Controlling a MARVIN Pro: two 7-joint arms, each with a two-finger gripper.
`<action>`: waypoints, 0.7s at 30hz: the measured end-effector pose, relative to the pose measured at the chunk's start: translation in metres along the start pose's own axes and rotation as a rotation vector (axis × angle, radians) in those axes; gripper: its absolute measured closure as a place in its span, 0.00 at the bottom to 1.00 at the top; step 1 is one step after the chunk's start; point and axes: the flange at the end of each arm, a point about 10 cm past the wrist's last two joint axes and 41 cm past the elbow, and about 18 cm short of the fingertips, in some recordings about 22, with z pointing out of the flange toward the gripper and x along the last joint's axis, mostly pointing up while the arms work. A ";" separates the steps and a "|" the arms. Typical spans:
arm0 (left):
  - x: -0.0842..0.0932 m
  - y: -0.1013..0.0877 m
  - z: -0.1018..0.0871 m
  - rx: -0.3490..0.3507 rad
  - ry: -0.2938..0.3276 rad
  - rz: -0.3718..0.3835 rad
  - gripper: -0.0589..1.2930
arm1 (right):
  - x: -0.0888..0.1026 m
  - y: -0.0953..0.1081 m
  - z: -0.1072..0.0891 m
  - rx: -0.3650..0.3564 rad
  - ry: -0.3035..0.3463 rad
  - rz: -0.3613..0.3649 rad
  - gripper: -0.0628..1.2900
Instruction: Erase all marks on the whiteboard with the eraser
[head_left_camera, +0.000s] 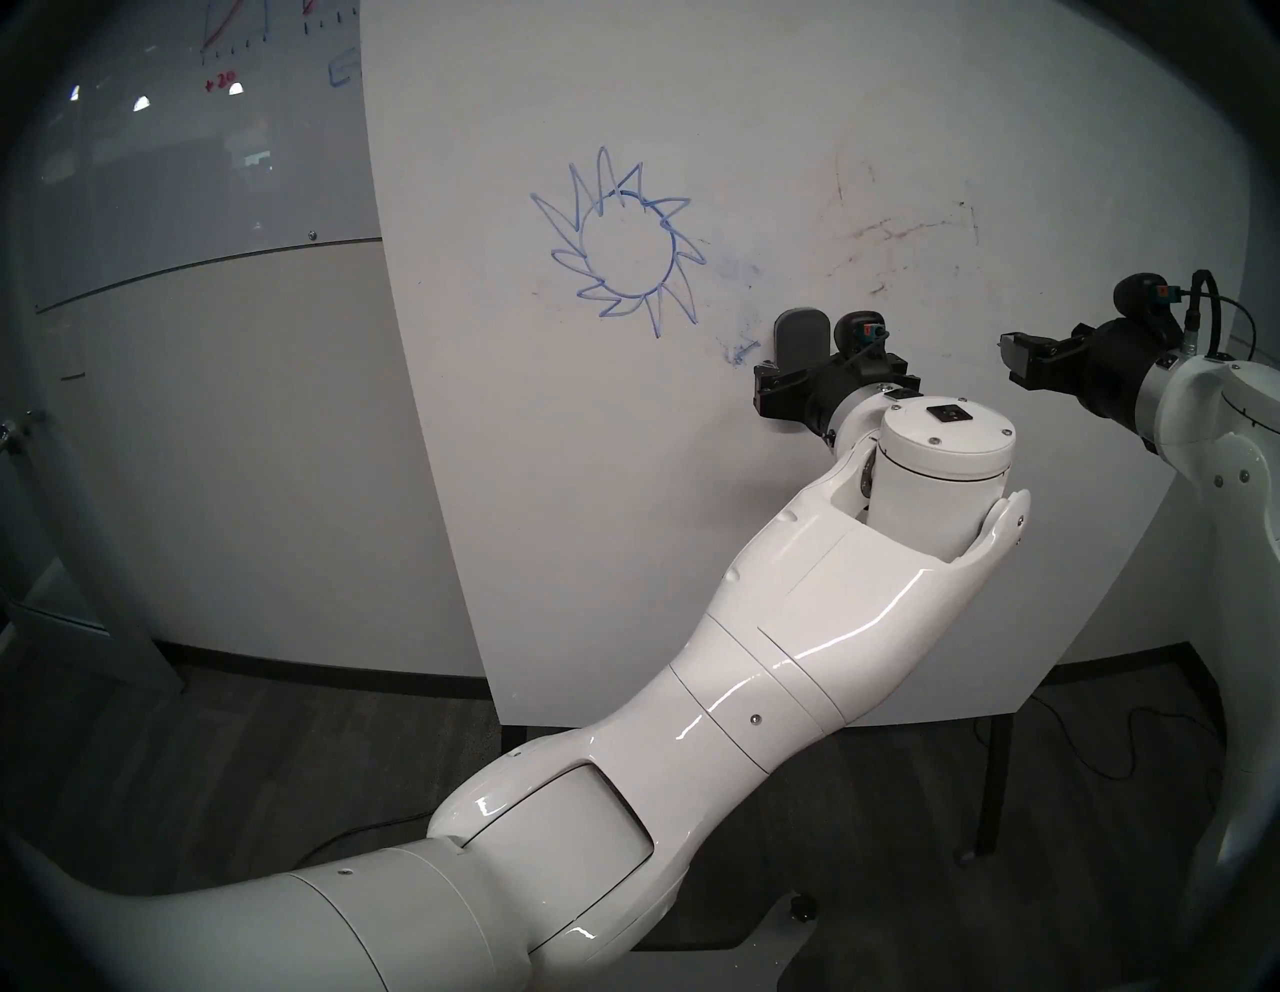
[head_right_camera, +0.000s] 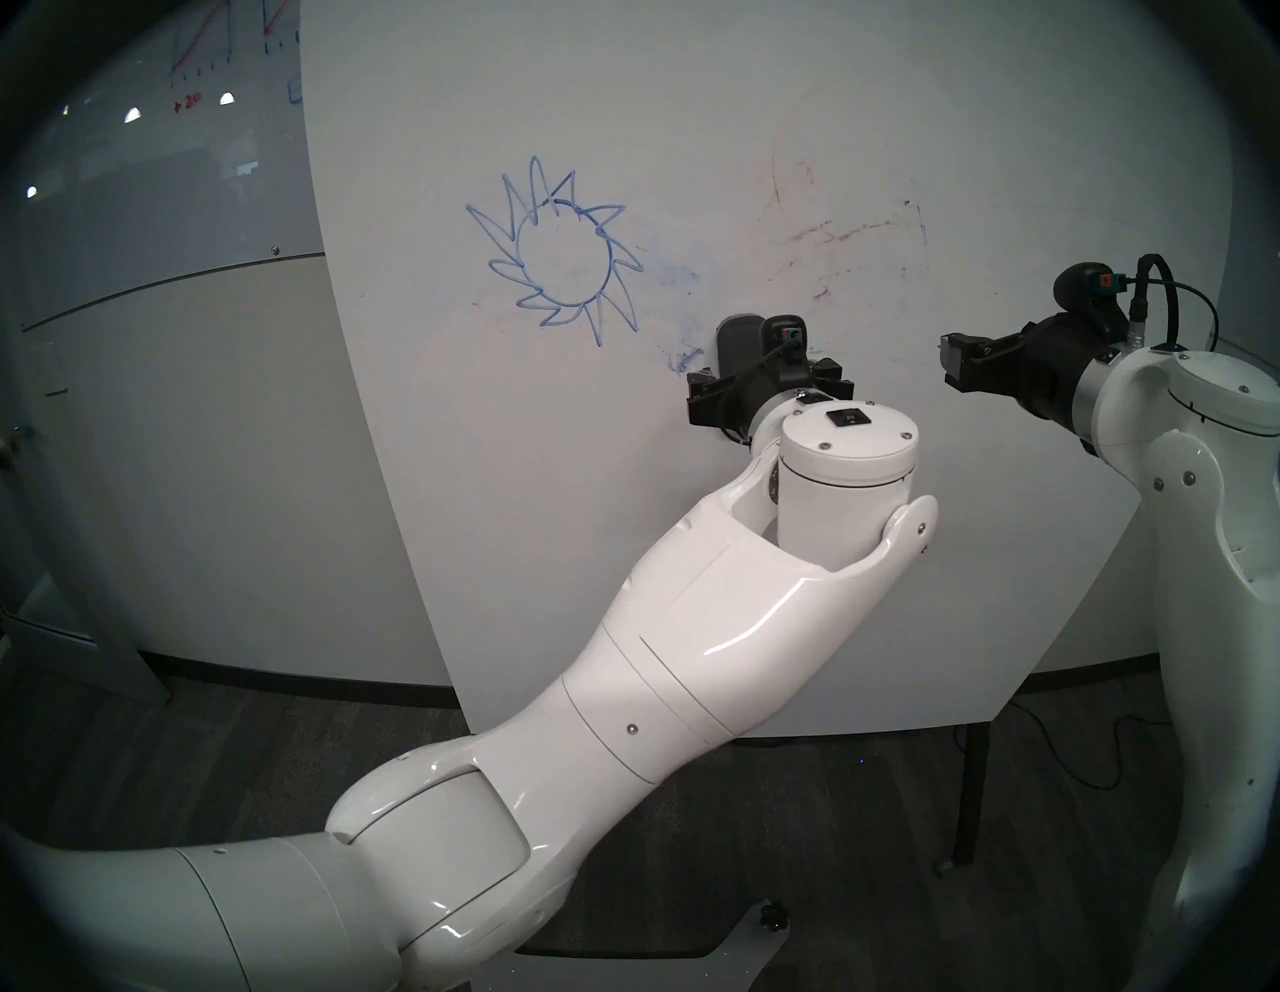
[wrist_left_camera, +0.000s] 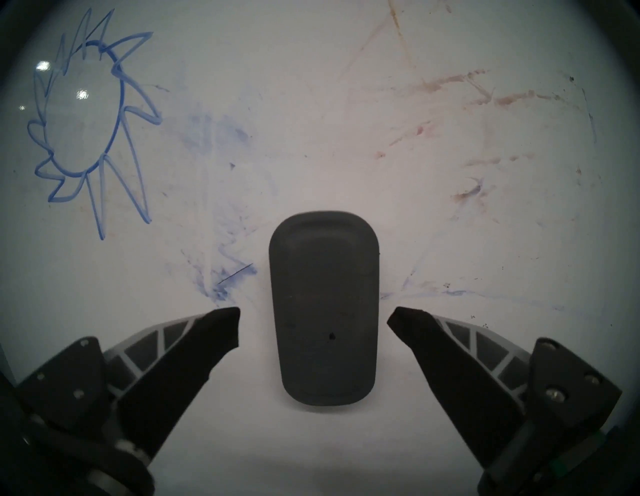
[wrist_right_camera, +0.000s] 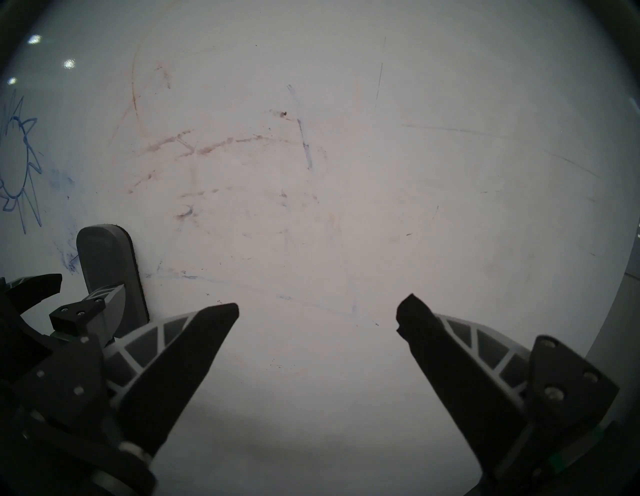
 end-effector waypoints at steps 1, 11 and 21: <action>0.000 0.000 0.000 0.001 0.000 0.000 0.05 | 0.000 0.000 0.000 0.000 0.000 0.000 0.03; 0.000 -0.003 0.003 0.002 0.002 -0.004 0.05 | 0.000 0.000 0.000 0.000 0.000 0.000 0.03; 0.002 -0.008 0.006 -0.017 -0.009 -0.026 0.05 | 0.000 0.000 0.000 0.000 0.000 0.000 0.03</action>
